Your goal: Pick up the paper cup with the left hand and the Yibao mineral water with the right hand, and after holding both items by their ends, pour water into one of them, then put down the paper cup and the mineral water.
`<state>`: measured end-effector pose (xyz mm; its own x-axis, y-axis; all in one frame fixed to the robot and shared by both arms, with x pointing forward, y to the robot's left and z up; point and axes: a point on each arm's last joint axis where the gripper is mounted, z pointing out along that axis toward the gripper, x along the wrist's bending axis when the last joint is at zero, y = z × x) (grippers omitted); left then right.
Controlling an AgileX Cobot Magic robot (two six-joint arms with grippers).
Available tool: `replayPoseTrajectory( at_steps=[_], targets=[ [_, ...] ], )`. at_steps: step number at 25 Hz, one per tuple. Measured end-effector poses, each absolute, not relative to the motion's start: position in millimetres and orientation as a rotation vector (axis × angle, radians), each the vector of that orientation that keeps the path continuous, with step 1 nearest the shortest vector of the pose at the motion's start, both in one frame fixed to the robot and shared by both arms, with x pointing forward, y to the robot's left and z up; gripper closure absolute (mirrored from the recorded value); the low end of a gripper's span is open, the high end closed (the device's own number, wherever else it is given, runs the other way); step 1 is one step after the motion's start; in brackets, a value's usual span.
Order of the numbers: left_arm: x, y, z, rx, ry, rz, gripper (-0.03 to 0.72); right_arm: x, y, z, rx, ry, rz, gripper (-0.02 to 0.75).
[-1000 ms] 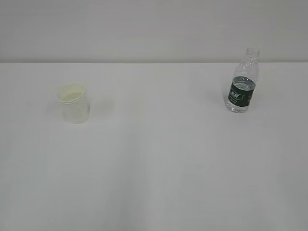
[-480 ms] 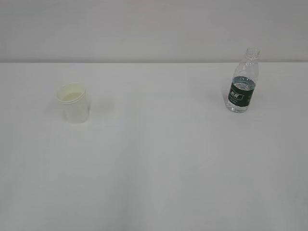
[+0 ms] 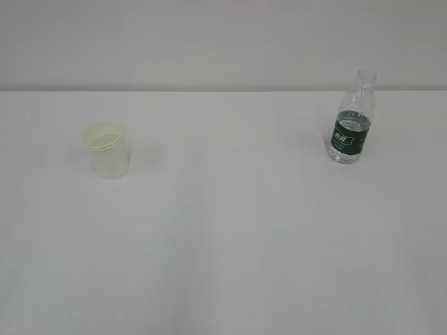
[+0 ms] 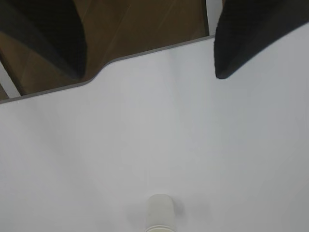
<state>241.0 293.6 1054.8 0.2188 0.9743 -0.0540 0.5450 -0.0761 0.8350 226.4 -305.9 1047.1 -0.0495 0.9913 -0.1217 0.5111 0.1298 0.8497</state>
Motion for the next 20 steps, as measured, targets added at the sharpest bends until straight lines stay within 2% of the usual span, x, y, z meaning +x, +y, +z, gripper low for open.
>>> replayPoseTrajectory(
  at_steps=[9,20],
  targets=[
    [241,294,1055,1.729,1.426,0.711,0.109,227,-306,1048,1.473,1.66,0.82,0.199],
    [230,296,1055,1.677,1.373,0.758,0.166,227,-305,1048,1.471,1.659,0.828,0.199]
  ],
)
